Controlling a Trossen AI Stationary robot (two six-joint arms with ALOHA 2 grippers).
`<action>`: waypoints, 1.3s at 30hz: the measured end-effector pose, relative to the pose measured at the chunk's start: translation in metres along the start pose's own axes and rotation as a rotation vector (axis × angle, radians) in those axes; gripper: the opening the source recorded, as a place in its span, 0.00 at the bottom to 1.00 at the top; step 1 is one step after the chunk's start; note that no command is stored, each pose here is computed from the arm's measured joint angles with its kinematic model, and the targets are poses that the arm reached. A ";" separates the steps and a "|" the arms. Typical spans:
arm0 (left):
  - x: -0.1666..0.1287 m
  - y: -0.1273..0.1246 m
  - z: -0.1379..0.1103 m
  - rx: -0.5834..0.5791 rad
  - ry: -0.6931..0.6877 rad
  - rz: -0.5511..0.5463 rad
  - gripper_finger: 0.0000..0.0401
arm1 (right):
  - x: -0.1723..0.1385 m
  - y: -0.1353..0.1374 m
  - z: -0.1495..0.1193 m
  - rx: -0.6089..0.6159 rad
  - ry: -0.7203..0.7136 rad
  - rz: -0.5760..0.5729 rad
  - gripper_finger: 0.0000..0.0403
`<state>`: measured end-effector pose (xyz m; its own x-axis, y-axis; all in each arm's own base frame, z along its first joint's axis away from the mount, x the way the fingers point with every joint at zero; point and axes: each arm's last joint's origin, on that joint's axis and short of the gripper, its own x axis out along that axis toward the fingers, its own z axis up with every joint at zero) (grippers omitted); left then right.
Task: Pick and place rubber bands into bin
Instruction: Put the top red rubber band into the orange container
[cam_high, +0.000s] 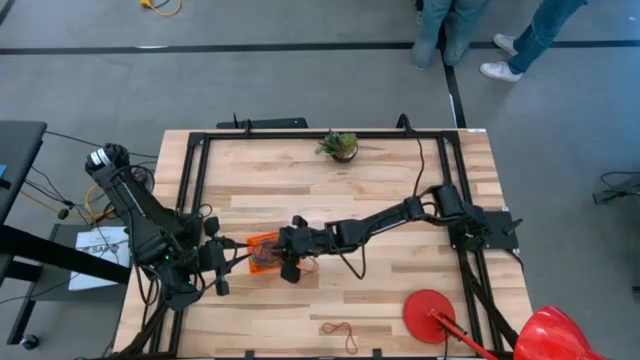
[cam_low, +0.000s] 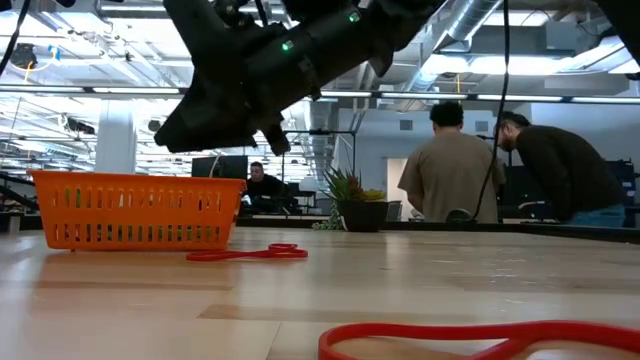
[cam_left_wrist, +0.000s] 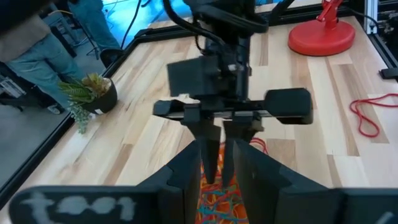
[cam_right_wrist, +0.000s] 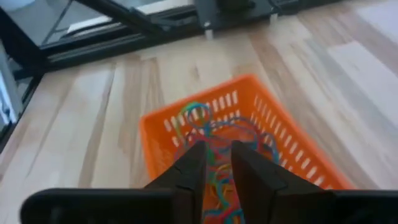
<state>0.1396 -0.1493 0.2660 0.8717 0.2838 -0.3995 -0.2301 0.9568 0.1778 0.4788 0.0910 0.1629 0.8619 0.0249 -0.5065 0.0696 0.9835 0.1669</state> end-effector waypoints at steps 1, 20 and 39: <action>0.000 0.000 0.000 0.001 0.000 0.000 0.22 | -0.001 0.001 0.000 -0.001 0.004 0.001 0.19; 0.038 0.010 0.020 -0.190 0.087 -0.072 0.22 | -0.178 0.061 0.068 -0.163 0.126 0.063 0.20; 0.176 -0.052 0.019 0.288 0.471 -0.421 0.22 | -0.226 0.097 0.056 -0.138 0.183 0.140 0.20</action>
<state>0.3130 -0.1501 0.2034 0.5664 -0.0481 -0.8228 0.2668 0.9552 0.1278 0.3190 0.1712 0.3404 0.7522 0.1824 -0.6332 -0.1242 0.9830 0.1355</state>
